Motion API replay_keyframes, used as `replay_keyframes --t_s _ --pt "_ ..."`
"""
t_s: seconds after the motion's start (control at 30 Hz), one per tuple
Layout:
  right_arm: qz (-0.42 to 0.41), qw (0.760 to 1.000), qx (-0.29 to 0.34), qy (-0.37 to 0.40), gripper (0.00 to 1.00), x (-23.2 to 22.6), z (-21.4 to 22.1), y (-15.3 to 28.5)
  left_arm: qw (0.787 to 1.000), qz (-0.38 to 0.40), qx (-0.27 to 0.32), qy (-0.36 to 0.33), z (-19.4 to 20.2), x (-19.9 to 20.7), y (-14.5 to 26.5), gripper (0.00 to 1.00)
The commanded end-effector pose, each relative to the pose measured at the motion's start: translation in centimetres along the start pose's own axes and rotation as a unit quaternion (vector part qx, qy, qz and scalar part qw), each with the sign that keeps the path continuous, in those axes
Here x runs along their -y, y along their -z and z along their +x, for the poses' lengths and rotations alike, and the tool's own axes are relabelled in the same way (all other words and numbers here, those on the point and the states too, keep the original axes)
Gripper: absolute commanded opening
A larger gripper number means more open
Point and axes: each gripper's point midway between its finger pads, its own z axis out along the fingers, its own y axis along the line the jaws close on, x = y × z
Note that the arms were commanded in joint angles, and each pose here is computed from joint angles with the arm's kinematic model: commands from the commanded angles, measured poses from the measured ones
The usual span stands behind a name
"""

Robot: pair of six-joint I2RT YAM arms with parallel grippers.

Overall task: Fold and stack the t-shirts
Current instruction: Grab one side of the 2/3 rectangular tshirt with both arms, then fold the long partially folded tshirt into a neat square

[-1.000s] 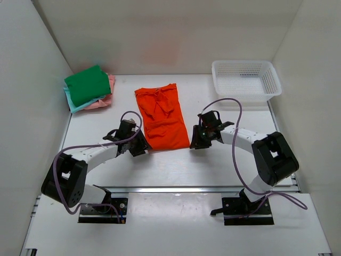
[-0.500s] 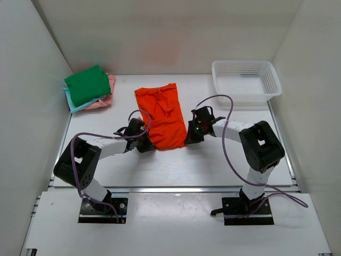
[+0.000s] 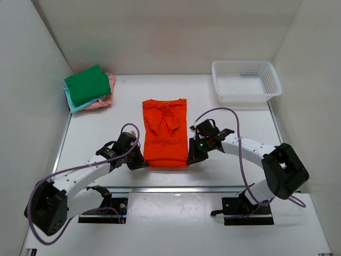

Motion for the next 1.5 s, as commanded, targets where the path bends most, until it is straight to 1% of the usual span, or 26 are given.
replay_keyframes --t_s 0.0,0.07,0.23,0.4,0.47,0.6,0.63,0.67,0.7,0.77,0.8,0.83,0.87,0.9,0.93,0.97,1.0,1.07,1.1,1.13,1.17,1.2,1.23,1.37,1.43,1.47 --pt "-0.012 0.999 -0.049 0.007 0.0 -0.8 2.7 1.3 0.999 -0.014 -0.026 0.014 2.2 -0.8 1.5 0.0" --pt "-0.026 0.999 -0.045 0.015 0.0 -2.1 1.8 2.0 1.0 -0.008 -0.023 0.015 1.8 0.0 2.4 0.0" --pt "-0.029 0.999 -0.024 0.024 0.0 -2.8 -1.6 3.8 1.0 0.014 0.023 0.012 -3.0 2.4 3.8 0.0" --pt "-0.026 0.999 0.01 0.016 0.0 -2.7 -7.9 5.7 0.998 0.033 0.056 0.009 -9.1 5.1 4.2 0.0" --pt "-0.026 0.999 0.017 0.011 0.0 -2.4 -10.0 6.1 0.998 0.032 0.053 0.006 -11.2 5.3 2.9 0.0" --pt "-0.018 0.999 0.049 -0.003 0.0 -0.9 -16.4 6.3 0.995 0.055 0.08 0.012 -17.6 7.3 1.9 0.0" --pt "-0.018 0.998 0.054 -0.01 0.01 -0.5 -18.4 5.9 0.995 0.051 0.091 0.014 -19.7 7.6 1.3 0.0" --pt "-0.02 0.998 0.066 -0.007 0.0 -0.5 -19.7 6.1 0.996 0.036 0.078 0.014 -20.2 7.1 -0.3 0.0" --pt "-0.021 0.997 0.074 -0.019 0.0 -0.1 -22.0 5.5 0.995 0.041 0.095 0.014 -22.4 7.8 0.0 0.0" --pt "-0.036 0.992 0.122 -0.002 0.01 -0.8 -27.4 6.2 0.995 0.024 0.088 0.026 -25.0 7.0 -3.2 0.01" --pt "-0.033 0.992 0.119 -0.02 0.0 0.9 -29.0 4.2 0.994 0.025 0.095 0.037 -27.0 6.8 -4.3 0.13" --pt "-0.04 0.989 0.138 -0.022 0.0 1.3 -31.6 3.7 0.991 0.046 0.118 0.038 -29.7 7.9 -3.7 0.23" --pt "-0.037 0.983 0.177 -0.01 0.05 0.6 -34.3 5.0 0.992 0.043 0.11 0.05 -30.7 7.0 -5.4 0.42" --pt "-0.032 0.983 0.179 -0.037 0.07 2.1 -35.4 3.6 0.99 0.05 0.119 0.054 -32.8 7.3 -6.1 0.39" --pt "-0.033 0.979 0.195 -0.041 0.12 2.8 -37.0 3.3 0.988 0.07 0.133 0.046 -34.7 8.5 -5.3 0.42" --pt "-0.033 0.974 0.222 -0.031 0.2 2.0 -38.4 4.3 0.987 0.081 0.125 0.056 -35.5 8.3 -6.2 0.44" --pt "-0.031 0.971 0.232 -0.042 0.23 2.7 -39.1 4.6 0.986 0.092 0.129 0.056 -36.6 8.8 -6.4 0.5" --pt "-0.016 0.969 0.242 -0.048 0.23 3.7 -39.2 5.0 0.985 0.111 0.121 0.053 -37.4 9.1 -6.0 0.32" --pt "-0.009 0.971 0.237 -0.044 0.24 3.8 -38.5 4.6 0.985 0.111 0.123 0.053 -37.6 8.8 -5.7 0.09" --pt "-0.001 0.966 0.259 -0.029 0.25 3.3 -38.8 6.3 0.985 0.112 0.119 0.048 -36.9 8.9 -5.6 0.0" --pt "-0.001 0.966 0.259 -0.02 0.26 3.0 -38.0 6.8 0.986 0.106 0.115 0.054 -36.4 7.9 -6.0 0.0" --pt "0.003 0.967 0.251 -0.029 0.27 4.1 -37.1 6.1 0.985 0.115 0.121 0.048 -36.2 8.3 -5.2 0.13" --pt "0.006 0.963 0.269 -0.018 0.27 3.4 -37.1 7.4 0.986 0.112 0.106 0.054 -34.6 7.5 -5.2 0.44" --pt "0.013 0.965 0.261 -0.015 0.28 4.0 -33.8 9.3 0.993 0.085 0.059 0.053 -28.8 5.0 -6.2 0.46" --pt "0.012 0.963 0.267 -0.013 0.28 3.9 -33.1 10.4 0.995 0.062 0.062 0.037 -27.1 4.1 -5.9 0.75" --pt "0.015 0.964 0.266 -0.007 0.28 3.9 -32.4 10.6 0.996 0.053 0.058 0.036 -26.1 3.8 -6.3 0.76"
